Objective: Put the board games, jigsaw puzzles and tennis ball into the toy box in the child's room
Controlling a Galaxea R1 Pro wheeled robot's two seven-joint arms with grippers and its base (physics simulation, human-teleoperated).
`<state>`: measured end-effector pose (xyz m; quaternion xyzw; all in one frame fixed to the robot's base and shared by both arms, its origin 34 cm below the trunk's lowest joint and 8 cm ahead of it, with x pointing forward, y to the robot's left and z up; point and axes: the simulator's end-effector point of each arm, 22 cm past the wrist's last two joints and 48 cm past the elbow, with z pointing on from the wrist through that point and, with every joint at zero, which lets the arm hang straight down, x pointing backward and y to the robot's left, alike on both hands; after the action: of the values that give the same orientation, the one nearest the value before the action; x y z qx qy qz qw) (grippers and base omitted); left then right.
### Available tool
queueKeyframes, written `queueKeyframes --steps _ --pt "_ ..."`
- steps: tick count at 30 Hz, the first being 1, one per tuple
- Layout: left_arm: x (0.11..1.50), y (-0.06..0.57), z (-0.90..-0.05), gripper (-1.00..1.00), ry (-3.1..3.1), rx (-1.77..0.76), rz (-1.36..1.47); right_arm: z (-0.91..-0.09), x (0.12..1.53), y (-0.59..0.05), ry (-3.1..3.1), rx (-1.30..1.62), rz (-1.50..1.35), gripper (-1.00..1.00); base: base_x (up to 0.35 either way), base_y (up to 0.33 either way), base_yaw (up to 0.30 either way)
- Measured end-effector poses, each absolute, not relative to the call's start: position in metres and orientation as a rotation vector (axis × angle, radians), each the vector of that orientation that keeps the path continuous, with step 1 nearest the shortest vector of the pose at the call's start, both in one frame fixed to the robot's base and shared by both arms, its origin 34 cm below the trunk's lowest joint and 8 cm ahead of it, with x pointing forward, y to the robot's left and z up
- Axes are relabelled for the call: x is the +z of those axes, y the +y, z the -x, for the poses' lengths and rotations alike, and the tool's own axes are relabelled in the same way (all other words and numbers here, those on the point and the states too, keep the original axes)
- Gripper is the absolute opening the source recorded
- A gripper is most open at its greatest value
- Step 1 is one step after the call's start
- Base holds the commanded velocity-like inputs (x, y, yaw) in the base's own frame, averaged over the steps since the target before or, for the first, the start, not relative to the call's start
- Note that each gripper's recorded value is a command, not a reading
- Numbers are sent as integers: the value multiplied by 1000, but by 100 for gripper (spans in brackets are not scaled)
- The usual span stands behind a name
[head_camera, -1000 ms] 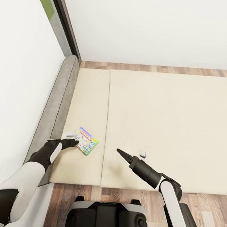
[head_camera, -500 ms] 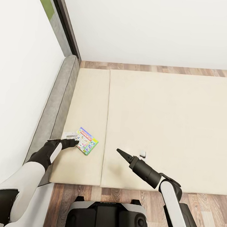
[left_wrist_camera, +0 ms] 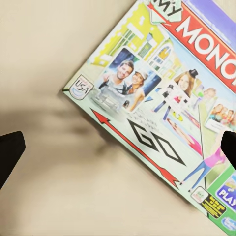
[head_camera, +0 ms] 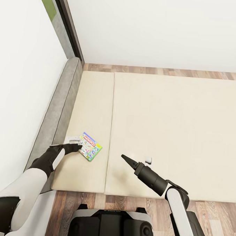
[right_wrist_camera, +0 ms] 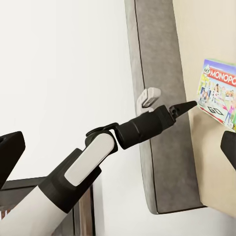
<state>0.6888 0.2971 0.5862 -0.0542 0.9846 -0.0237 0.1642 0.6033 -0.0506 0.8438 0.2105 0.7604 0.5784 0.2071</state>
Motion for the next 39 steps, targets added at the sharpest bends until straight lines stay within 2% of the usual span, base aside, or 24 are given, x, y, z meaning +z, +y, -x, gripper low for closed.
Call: queueKeyframes --steps 39 --pt "601 302 -724 100 2627 -33 136 -606 829 -53 2154 1524 -607 100 0 0 0"
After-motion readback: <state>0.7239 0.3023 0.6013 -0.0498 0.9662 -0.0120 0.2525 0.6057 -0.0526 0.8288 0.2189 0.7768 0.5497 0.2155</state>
